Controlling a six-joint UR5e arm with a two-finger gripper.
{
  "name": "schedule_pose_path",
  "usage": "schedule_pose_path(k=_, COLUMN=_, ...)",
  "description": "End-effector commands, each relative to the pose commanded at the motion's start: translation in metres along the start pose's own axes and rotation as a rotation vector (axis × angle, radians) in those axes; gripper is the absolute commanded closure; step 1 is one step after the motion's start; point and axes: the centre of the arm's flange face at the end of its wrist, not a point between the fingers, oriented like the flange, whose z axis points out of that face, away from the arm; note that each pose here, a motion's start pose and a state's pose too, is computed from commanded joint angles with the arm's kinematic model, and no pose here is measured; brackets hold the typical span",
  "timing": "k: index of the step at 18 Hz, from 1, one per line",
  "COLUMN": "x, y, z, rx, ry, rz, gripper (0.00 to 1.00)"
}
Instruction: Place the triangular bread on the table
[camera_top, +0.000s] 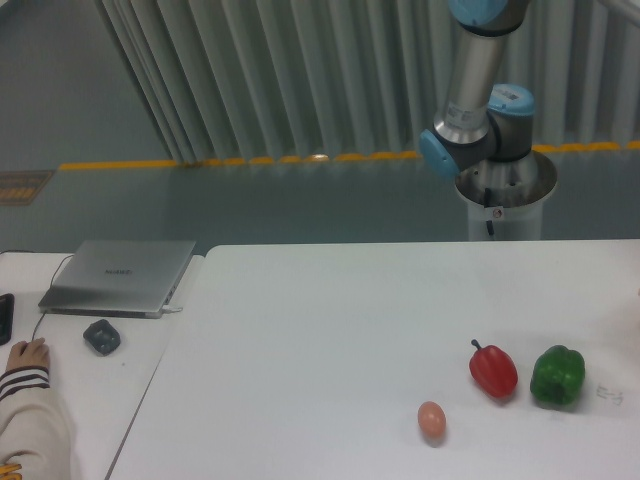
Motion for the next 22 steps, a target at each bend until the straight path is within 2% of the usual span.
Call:
schedule_pose_path(k=6, x=-0.001, y=0.029, z=0.007, rx=0.003, ry=0.009, rz=-0.059, gripper=0.00)
schedule_pose_path(k=10, x=-0.003, y=0.053, z=0.024, rx=0.011, ry=0.030, rz=-0.164, gripper=0.00)
schedule_pose_path(k=14, x=-0.013, y=0.075, z=0.041, rx=0.006, ry=0.004, rz=-0.198, gripper=0.00)
schedule_pose_path(k=16, x=-0.016, y=0.087, z=0.046, rx=0.006, ry=-0.009, rz=-0.246, gripper=0.00)
schedule_pose_path(k=19, x=-0.026, y=0.091, z=0.056, rx=0.000, ry=-0.031, rz=-0.262, gripper=0.00)
schedule_pose_path(k=22, x=-0.029, y=0.094, z=0.065, rx=0.001, ry=-0.024, rz=-0.266, gripper=0.00)
